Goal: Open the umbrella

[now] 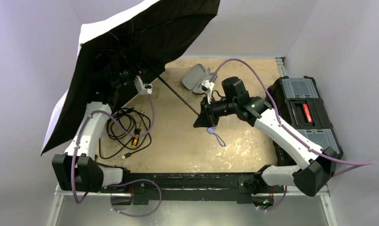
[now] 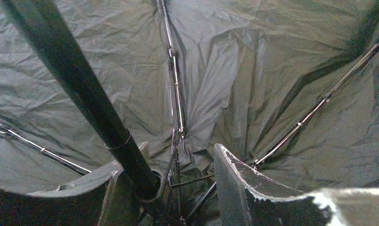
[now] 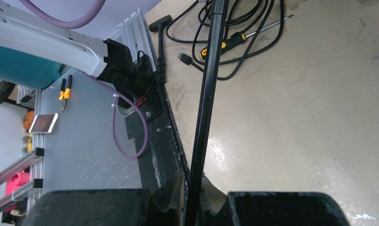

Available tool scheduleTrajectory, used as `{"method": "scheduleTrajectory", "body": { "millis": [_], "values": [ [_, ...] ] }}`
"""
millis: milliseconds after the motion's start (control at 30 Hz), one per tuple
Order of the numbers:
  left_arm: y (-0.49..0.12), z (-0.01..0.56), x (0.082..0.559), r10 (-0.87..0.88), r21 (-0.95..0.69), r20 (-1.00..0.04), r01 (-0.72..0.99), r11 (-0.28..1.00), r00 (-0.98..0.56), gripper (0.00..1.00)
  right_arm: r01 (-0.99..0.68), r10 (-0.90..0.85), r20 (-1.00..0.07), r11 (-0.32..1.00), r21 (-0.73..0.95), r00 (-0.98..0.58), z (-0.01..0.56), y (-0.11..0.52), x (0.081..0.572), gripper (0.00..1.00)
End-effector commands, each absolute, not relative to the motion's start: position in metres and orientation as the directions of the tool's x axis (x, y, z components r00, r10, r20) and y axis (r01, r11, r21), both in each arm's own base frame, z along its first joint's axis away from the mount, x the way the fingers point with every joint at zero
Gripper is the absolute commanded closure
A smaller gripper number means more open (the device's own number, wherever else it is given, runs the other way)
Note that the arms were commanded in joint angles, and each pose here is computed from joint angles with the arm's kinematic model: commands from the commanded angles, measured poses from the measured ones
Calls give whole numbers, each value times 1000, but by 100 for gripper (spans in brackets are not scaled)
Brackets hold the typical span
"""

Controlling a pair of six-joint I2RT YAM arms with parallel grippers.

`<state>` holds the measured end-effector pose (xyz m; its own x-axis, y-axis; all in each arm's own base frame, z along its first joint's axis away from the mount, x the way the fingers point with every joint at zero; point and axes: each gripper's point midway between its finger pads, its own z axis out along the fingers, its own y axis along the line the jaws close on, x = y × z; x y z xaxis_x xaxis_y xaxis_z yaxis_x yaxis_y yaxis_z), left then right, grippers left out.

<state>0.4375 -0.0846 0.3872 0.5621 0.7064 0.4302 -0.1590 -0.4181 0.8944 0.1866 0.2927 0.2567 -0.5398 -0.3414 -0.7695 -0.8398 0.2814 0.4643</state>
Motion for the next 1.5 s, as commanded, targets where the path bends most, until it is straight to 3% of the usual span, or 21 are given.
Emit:
{"method": "scheduleTrajectory", "body": {
  "millis": [0, 100, 200, 267, 667, 800, 867, 1033, 1067, 1133, 1233, 1333, 1467],
  "values": [
    [-94, 369, 418, 608, 850, 491, -188, -493, 624, 48, -950, -216, -925, 100, 296, -311, 319, 308, 183, 100],
    [-104, 373, 399, 586, 881, 433, -182, -437, 685, 50, -948, -217, -924, 102, 301, -316, 318, 308, 184, 100],
    [-106, 372, 388, 583, 892, 399, -153, -425, 708, 64, -945, -215, -921, 111, 307, -324, 318, 308, 185, 100],
    [-105, 365, 384, 583, 889, 397, -140, -435, 709, 67, -943, -211, -920, 117, 312, -330, 317, 308, 186, 100],
    [-103, 333, 374, 621, 845, 474, -123, -521, 625, 59, -920, -189, -902, 142, 366, -388, 313, 308, 191, 100],
    [-91, 347, 389, 710, 860, 466, -82, -503, 528, 69, -917, -196, -898, 150, 370, -394, 310, 307, 191, 100],
    [-83, 357, 401, 745, 865, 471, -83, -495, 473, 82, -919, -205, -899, 155, 362, -388, 307, 305, 191, 100],
    [-81, 402, 428, 784, 873, 487, -185, -451, 384, 100, -926, -232, -897, 144, 350, -375, 297, 304, 188, 100],
    [-87, 409, 431, 777, 874, 486, -211, -438, 400, 100, -926, -229, -898, 129, 355, -376, 298, 306, 187, 96],
    [-100, 419, 430, 740, 865, 502, -258, -431, 448, 100, -928, -222, -901, 124, 353, -372, 302, 308, 189, 61],
    [-122, 425, 423, 664, 843, 537, -340, -416, 520, 100, -926, -224, -899, 139, 352, -375, 303, 311, 195, 43],
    [-139, 428, 417, 601, 823, 567, -408, -394, 563, 100, -914, -237, -883, 153, 377, -404, 294, 314, 198, 42],
    [-154, 442, 417, 562, 795, 601, -496, -349, 568, 100, -887, -269, -846, 175, 427, -461, 277, 319, 204, 51]
  ]
}}
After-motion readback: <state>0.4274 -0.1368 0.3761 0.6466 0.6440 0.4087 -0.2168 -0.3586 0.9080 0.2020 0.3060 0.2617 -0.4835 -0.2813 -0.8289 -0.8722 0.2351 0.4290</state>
